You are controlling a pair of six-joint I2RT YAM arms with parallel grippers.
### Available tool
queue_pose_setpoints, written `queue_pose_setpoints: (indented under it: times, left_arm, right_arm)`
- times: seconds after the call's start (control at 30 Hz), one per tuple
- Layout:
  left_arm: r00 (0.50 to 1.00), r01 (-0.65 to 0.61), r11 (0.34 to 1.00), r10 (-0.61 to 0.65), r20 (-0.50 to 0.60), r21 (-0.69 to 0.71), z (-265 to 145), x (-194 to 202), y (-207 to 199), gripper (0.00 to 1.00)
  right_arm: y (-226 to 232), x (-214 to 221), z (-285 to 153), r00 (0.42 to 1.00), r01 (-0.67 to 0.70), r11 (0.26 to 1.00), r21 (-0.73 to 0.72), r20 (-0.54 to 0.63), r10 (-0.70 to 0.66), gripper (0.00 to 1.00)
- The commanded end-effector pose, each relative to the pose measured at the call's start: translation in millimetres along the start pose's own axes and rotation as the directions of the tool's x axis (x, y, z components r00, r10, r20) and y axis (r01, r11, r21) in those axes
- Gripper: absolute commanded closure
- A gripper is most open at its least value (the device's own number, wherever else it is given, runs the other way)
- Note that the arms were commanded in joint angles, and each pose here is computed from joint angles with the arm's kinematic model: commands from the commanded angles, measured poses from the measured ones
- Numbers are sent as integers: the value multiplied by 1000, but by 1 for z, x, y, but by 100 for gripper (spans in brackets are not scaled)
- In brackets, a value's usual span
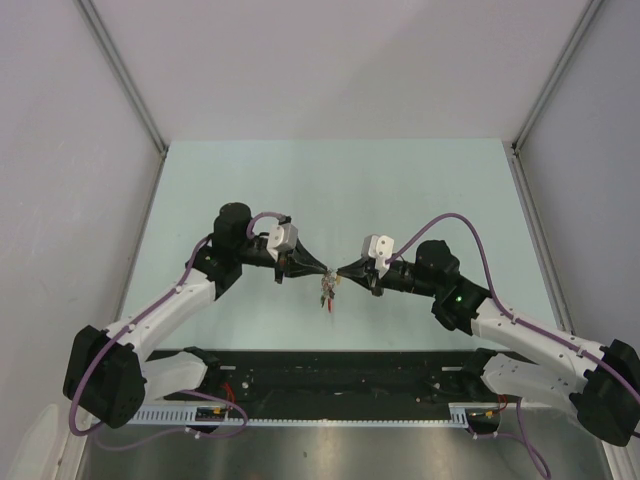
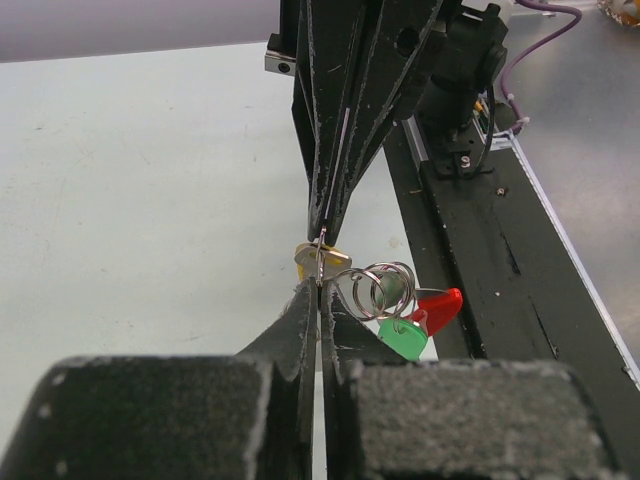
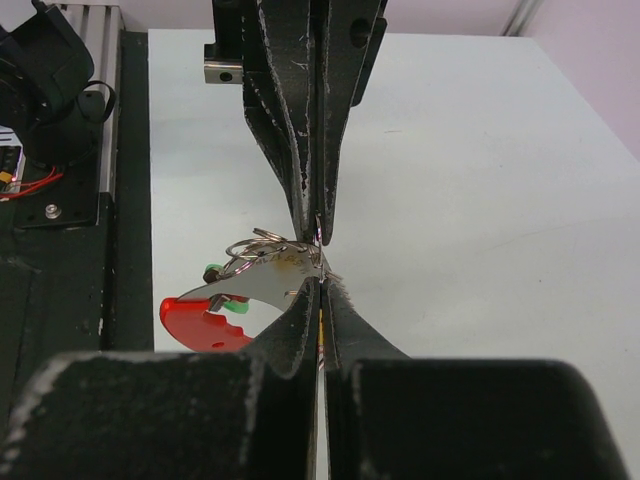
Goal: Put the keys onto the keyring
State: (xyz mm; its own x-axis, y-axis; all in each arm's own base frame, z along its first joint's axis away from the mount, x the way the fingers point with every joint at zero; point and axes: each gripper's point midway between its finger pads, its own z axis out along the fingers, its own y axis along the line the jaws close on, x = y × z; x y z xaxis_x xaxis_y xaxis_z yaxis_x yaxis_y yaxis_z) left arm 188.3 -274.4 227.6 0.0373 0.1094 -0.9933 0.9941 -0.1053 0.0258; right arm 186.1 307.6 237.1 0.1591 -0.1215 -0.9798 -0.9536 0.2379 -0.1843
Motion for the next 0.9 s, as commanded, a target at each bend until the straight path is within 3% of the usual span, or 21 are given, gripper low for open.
queue_pose_setpoints:
  times: [0.0,0.87]
  left_arm:
    - [998,-63,998,62,29,26,0,-16,-5,99]
    - [997,-67,997,65,35,43,1,-18,-8,99]
  right_arm:
    - [-6,-14,1,999,15,999,28,47,-16,100]
    - [1,-17,2,998,23,1000,-12,62,-22,100]
